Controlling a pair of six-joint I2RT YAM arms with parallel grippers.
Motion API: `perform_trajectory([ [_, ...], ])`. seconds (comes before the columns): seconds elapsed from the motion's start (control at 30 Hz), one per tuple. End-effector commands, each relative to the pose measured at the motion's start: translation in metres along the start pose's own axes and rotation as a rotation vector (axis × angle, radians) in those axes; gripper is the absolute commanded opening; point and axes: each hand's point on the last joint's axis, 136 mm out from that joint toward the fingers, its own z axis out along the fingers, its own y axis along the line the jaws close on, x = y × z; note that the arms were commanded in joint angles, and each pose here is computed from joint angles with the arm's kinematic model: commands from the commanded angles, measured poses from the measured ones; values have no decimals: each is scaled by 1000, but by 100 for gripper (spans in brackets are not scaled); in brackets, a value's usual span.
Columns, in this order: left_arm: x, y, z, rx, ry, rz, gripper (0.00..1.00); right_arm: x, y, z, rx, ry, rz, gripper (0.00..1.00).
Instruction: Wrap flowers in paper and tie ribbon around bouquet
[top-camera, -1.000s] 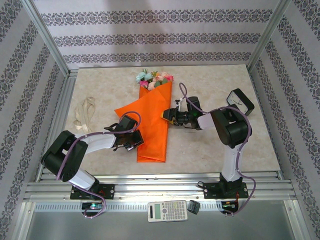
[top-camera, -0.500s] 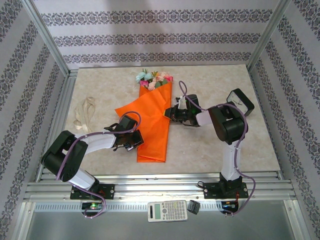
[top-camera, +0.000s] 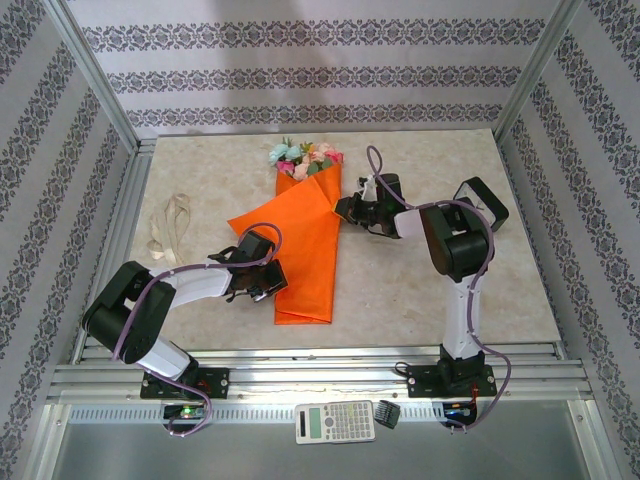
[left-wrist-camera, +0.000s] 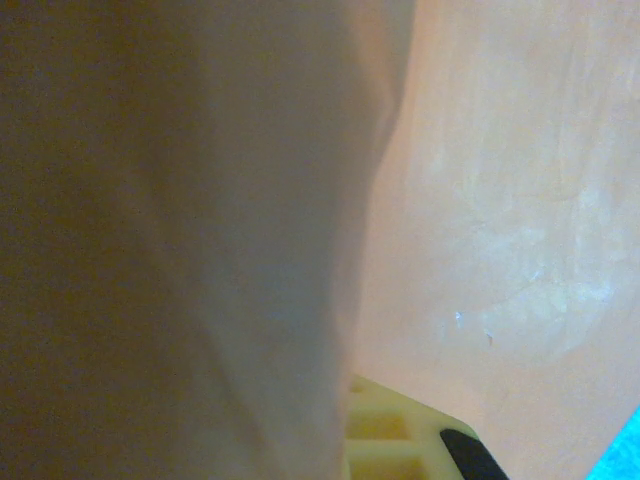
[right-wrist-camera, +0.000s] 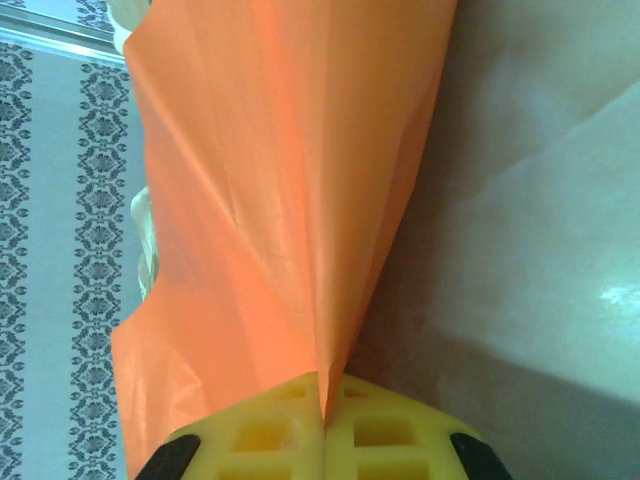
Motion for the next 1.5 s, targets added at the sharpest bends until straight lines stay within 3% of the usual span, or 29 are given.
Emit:
perform_trajectory([
  [0.0,39,130,-9,-475,96,-97,0,-27,9,-2,-3,-66,-35,16],
  [0.07,39,129,-9,-473,97,-94,0,-35,10,-1,-3,-78,-33,30],
  [0.17,39,128,-9,-470,98,-93,0,-46,9,6,-4,-89,-22,31],
  [0.3,39,128,-10,-467,96,-92,0,-57,3,17,3,-110,4,19],
  [0.43,39,128,-10,-465,99,-92,0,-70,-2,21,9,-156,29,0],
  [0.63,39,127,-11,-459,98,-87,0,-93,4,17,29,-231,16,0],
  [0.7,37,126,-11,-454,96,-87,0,-100,6,19,23,-242,21,23],
  [0.73,37,125,-10,-452,98,-87,0,-102,6,23,19,-237,26,29],
  [0.8,36,124,-10,-449,99,-87,0,-105,5,31,12,-232,37,31],
  [0.9,36,123,-9,-446,101,-86,0,-109,-1,40,13,-236,58,27],
  [1.03,36,123,-9,-443,103,-88,0,-115,-5,46,15,-254,75,0],
  [1.2,37,123,-5,-429,105,-98,0,-126,5,31,32,-289,48,0],
  [1.23,37,123,-4,-428,106,-102,0,-127,10,27,28,-291,38,7],
  [1.27,37,124,-3,-427,107,-103,0,-128,14,22,30,-292,33,25],
  [1.33,37,123,-3,-427,106,-104,0,-123,18,11,52,-276,30,42],
  [1.47,36,123,-2,-424,100,-104,0,-80,22,-3,80,-185,41,48],
])
